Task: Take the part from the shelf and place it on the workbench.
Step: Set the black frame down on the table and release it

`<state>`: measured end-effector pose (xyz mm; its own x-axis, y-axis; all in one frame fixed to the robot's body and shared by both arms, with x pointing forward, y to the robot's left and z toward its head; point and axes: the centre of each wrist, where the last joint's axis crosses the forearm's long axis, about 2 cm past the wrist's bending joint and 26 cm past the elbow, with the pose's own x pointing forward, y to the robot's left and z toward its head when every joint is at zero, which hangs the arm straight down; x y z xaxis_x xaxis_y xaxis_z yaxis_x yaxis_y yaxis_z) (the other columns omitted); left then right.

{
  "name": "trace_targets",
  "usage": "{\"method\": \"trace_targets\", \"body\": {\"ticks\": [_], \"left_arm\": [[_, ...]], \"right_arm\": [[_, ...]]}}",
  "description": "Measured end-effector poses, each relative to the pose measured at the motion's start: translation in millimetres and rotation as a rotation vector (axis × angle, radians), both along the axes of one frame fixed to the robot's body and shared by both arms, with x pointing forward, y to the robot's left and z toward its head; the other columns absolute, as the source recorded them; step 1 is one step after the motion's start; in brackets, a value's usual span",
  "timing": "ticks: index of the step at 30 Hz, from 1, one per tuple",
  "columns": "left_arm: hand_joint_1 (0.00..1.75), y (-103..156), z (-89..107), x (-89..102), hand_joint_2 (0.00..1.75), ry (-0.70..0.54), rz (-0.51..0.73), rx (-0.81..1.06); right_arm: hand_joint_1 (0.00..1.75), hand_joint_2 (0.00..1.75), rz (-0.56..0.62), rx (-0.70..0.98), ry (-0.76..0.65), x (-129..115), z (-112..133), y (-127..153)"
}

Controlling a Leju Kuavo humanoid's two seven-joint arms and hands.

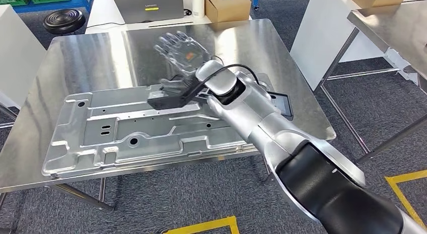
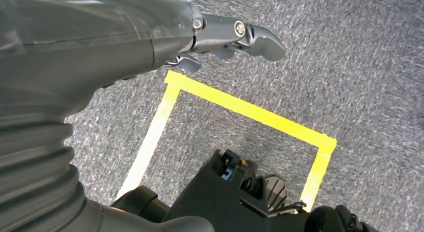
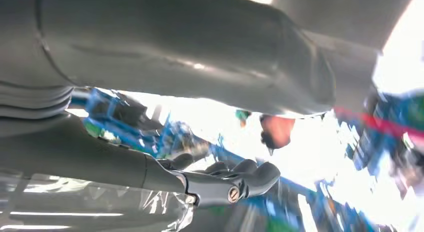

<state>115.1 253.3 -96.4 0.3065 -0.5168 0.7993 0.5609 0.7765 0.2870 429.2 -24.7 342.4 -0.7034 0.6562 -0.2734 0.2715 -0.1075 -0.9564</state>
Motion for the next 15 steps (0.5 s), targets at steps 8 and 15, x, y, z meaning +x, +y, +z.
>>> {"method": "trace_targets", "body": {"ticks": [8,15], "left_arm": [[0.00,-1.5,0.0,-0.9,1.75,-0.009,0.019,0.002],[0.00,-2.3,0.3,0.2,1.75,-0.015,0.026,0.002]], "right_arm": [[0.00,0.00,0.347,0.171,-0.176,-72.2,54.5,48.6],[0.00,0.00,0.624,0.225,-0.277,-155.2,70.4,70.6]]}}
